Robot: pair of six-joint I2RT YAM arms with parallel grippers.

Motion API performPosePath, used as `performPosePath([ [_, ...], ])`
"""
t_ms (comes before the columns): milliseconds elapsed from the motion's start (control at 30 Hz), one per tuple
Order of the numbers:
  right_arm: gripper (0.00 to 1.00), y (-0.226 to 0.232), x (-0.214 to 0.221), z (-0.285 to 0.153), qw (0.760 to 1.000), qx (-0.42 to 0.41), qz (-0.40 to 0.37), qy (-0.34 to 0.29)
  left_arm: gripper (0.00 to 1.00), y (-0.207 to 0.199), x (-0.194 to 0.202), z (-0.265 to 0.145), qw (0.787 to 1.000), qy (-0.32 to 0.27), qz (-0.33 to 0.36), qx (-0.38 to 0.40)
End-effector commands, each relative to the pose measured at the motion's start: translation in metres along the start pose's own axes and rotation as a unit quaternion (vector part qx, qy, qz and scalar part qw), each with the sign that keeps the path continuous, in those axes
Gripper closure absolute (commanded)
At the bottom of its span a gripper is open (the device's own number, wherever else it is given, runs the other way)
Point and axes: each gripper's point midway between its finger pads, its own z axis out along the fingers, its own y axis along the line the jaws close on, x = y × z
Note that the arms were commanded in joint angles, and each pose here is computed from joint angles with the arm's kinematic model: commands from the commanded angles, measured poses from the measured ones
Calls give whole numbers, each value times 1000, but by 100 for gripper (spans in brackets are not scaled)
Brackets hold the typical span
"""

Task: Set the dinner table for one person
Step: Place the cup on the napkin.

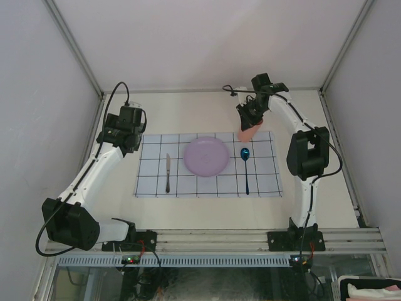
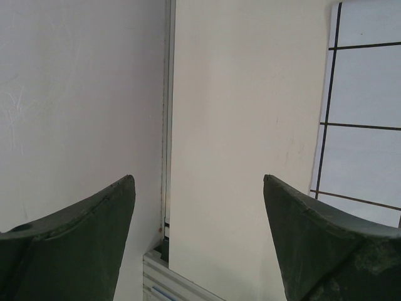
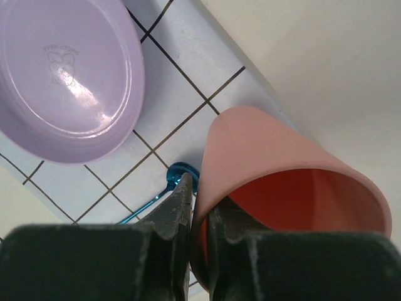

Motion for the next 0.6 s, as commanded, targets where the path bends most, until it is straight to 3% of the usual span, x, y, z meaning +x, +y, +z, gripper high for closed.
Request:
performPosePath([
  [0,100,-11,-13,-3,999,18,-21,-20,14,7,0,-3,1000,-8,-10,-8],
  [567,100,-19,-7,15,1000,12,-21,-8,14,13,2,-7,1000,-7,-2,-16],
])
